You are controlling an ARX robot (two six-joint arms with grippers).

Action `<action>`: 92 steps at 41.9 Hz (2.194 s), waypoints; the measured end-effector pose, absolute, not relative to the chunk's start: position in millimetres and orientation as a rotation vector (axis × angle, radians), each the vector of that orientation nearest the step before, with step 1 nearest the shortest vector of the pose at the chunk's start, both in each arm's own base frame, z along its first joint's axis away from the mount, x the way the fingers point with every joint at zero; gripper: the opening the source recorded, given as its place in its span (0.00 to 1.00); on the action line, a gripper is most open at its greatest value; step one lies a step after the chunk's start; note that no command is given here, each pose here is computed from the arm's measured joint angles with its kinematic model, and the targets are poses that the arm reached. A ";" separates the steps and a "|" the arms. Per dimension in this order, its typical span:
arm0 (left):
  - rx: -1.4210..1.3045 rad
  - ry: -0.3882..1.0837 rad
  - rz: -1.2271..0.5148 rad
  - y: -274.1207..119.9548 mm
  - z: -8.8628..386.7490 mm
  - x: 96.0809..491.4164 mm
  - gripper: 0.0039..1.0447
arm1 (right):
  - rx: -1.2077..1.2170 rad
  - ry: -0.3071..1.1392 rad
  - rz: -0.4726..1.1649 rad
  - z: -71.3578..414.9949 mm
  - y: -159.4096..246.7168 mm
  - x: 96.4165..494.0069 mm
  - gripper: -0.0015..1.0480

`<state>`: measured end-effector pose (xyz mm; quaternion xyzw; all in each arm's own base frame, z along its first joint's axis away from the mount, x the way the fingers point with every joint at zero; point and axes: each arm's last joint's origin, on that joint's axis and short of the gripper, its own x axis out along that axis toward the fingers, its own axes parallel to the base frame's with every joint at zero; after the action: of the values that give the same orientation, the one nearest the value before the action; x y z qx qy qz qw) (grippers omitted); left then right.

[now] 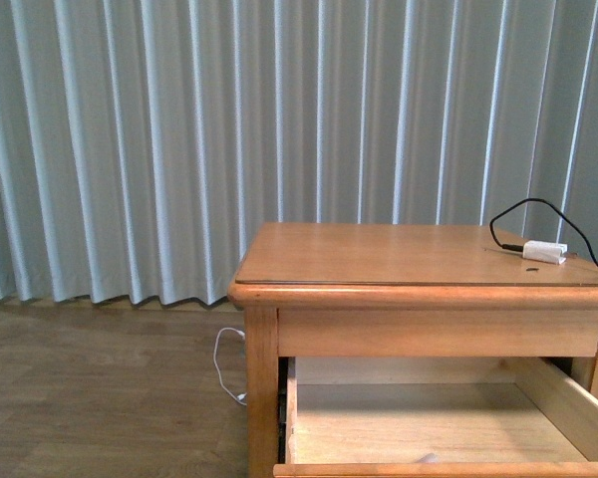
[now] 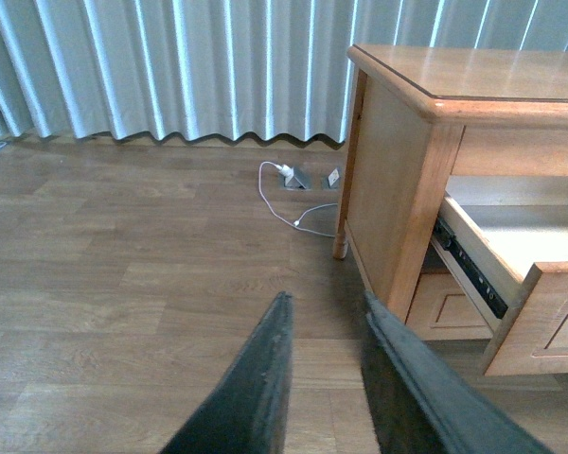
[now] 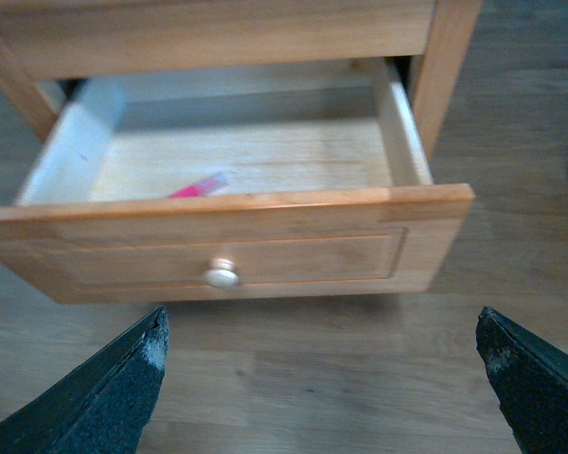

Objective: Place pink marker in drawer with both arms

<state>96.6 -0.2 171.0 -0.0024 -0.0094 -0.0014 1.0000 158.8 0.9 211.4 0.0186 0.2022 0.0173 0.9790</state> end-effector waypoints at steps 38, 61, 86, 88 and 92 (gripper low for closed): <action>-0.004 -0.019 -0.003 -0.2 171.0 96.6 0.94 | -0.049 0.536 0.086 106.9 15.3 300.6 0.91; -0.004 -0.019 -0.003 -0.2 171.0 96.6 0.94 | -0.014 0.440 -0.006 90.5 49.9 409.1 0.91; -0.004 -0.019 -0.002 -0.2 171.0 96.6 0.94 | 0.028 0.418 -0.039 92.9 62.2 457.3 0.91; -0.004 -0.019 -0.003 -0.2 171.0 96.6 0.94 | 0.033 0.421 -0.028 94.8 61.6 450.4 0.91; -0.004 -0.019 -0.003 -0.2 171.0 96.6 0.94 | 0.051 0.429 0.008 108.4 58.8 428.3 0.91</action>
<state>96.6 -0.2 171.0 -0.0022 -0.0096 -0.0014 1.0000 428.3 58.8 108.4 0.0251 0.2129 0.0040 0.9767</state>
